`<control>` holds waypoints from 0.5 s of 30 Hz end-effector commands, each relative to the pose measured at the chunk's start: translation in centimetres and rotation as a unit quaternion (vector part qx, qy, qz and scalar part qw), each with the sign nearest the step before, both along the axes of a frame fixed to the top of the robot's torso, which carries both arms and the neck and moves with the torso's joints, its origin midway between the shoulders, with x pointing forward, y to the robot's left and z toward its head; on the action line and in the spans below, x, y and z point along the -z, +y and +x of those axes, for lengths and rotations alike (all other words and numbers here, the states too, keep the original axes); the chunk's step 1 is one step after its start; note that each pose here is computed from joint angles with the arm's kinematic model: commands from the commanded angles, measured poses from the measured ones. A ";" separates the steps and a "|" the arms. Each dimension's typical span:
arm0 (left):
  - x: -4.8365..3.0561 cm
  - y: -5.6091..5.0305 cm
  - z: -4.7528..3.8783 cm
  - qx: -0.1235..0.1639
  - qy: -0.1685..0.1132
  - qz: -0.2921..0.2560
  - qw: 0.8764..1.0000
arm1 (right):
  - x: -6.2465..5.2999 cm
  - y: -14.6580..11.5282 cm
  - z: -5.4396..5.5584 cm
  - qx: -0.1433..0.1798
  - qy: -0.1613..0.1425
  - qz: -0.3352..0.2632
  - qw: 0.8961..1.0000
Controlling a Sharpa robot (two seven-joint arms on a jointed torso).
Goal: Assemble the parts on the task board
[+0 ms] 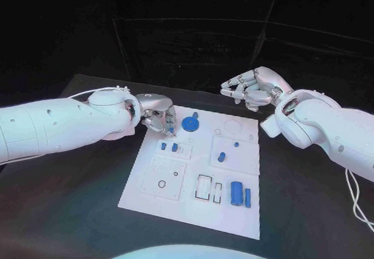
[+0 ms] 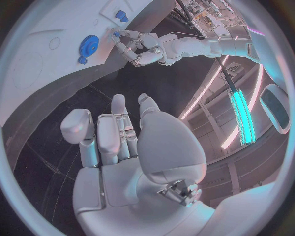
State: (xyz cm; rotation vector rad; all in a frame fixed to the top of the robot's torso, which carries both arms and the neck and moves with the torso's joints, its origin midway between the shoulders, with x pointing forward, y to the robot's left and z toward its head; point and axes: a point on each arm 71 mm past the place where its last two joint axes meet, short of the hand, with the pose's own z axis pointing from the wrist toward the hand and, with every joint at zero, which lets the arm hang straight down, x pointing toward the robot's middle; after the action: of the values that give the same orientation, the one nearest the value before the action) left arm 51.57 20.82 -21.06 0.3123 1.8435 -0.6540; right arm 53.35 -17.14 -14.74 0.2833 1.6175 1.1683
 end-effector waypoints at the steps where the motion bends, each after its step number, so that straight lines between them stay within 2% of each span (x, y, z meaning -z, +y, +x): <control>1: 0.03 -0.2 -0.02 0.001 0.003 -0.002 1.000 | -0.2 0.1 0.0 -0.003 -0.004 0.002 1.000; 15: 0.42 -0.7 0.03 0.001 0.011 0.002 1.000 | -0.2 0.1 0.0 -0.004 -0.004 0.002 1.000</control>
State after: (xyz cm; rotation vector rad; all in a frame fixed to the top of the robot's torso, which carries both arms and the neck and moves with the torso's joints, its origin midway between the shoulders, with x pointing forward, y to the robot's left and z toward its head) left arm 51.57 20.10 -21.41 0.3163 1.8506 -0.6624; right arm 53.34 -17.12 -14.76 0.2831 1.6177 1.1689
